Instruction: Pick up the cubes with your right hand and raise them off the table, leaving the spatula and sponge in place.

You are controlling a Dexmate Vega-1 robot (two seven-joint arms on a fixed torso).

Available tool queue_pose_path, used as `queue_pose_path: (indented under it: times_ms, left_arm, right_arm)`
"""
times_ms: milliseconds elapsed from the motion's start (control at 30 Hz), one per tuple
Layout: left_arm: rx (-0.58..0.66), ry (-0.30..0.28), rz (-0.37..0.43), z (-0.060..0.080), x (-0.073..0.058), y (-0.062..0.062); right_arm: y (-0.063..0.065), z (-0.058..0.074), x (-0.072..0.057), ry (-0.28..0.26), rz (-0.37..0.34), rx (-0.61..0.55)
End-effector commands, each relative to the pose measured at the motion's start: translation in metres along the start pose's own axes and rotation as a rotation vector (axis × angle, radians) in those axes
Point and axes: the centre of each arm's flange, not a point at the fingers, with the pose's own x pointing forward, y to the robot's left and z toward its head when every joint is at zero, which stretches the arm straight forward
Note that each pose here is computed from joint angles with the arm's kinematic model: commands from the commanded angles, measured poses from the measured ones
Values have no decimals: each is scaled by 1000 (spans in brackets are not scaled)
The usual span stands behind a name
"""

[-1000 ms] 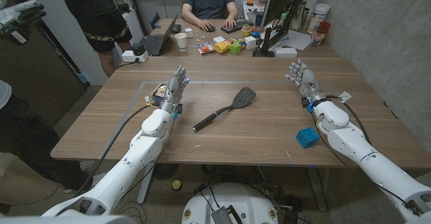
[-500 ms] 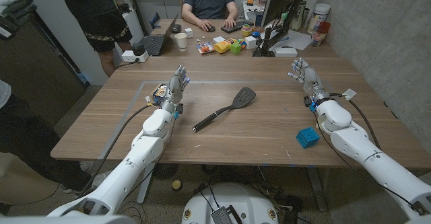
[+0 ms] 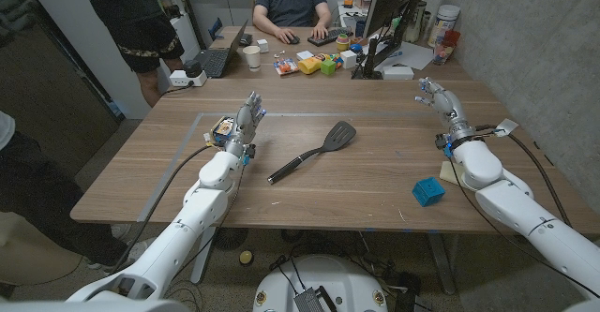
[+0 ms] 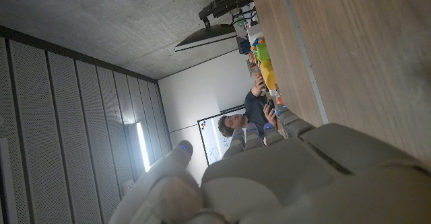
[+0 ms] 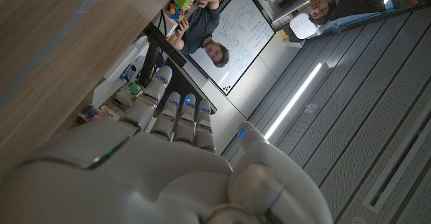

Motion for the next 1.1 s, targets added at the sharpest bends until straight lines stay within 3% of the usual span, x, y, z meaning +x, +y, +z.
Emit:
queue_pose_path:
  times_ms: [33,400,1100]
  left_arm:
    - [4,2,-13,1,7,1]
    - [6,-4,-17,2,9,2]
    - [19,-6,-37,6,12,-3]
  right_arm:
    - [-15,24,-13,-70,-50,-161]
    - [-35,51,-30,-152,-136,-242]
    - [-76,97,-91,-221,-320,-494]
